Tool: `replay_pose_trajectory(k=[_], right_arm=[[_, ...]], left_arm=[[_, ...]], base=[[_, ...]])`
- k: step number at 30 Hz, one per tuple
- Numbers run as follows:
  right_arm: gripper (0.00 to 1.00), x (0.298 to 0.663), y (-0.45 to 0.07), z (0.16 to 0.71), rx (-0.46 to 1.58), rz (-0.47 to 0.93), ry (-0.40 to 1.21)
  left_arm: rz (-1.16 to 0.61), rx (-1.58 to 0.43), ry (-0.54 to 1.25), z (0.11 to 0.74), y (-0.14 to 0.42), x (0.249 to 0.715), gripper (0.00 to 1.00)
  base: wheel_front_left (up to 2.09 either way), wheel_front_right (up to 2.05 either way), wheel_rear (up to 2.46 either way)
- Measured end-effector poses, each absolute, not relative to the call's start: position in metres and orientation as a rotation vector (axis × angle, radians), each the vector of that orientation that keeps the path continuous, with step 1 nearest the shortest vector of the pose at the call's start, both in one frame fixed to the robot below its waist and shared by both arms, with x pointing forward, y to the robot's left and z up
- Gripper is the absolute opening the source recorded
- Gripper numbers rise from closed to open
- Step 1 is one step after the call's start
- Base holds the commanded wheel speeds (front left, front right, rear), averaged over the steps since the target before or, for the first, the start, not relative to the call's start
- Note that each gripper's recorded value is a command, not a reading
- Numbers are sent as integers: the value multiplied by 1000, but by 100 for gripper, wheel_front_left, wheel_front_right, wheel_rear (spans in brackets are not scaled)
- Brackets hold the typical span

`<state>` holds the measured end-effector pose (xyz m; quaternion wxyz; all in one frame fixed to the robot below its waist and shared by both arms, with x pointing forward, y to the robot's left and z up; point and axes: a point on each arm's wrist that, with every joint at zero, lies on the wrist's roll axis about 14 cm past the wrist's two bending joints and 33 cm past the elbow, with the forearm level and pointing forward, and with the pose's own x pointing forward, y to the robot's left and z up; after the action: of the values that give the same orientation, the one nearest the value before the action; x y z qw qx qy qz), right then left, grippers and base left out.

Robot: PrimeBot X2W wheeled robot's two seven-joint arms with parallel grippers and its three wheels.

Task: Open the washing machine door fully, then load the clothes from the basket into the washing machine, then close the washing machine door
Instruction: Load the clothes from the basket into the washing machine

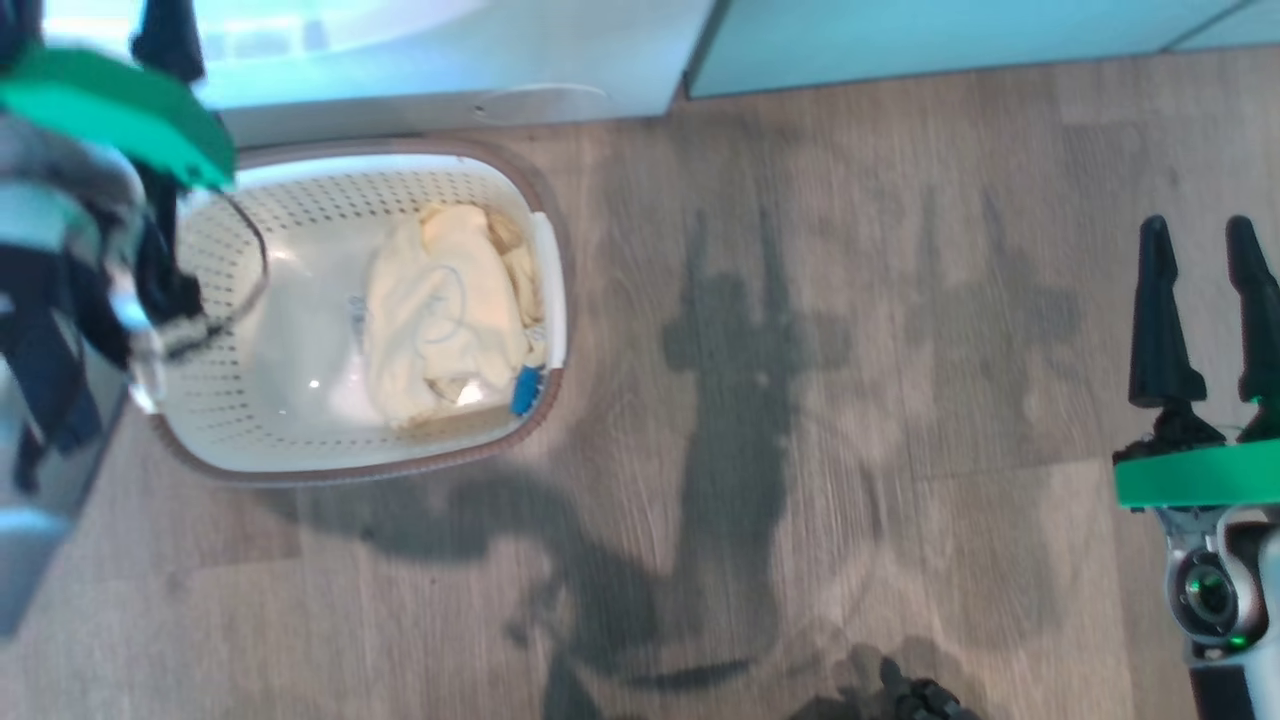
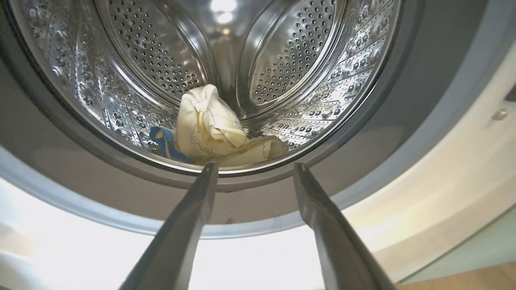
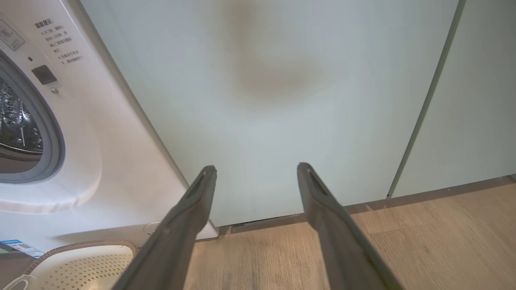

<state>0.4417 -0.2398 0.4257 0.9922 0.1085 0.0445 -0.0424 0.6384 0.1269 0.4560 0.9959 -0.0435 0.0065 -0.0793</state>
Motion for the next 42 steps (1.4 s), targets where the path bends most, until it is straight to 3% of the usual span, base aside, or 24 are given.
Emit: replay_pose_trajectory(k=[7, 29, 42], right_arm=[[100, 441, -238, 435, 184, -50, 70], [100, 385, -209, 476, 184, 26, 75], [100, 362, -190, 505, 175, 67, 39]], left_arm=[[-81, -124, -29, 472, 147, 584, 100], [-25, -107, -8, 504, 172, 425, 100], [33, -115, -30, 521, 188, 368, 100]], base=[[0, 0, 0], [0, 0, 0], [0, 0, 0]])
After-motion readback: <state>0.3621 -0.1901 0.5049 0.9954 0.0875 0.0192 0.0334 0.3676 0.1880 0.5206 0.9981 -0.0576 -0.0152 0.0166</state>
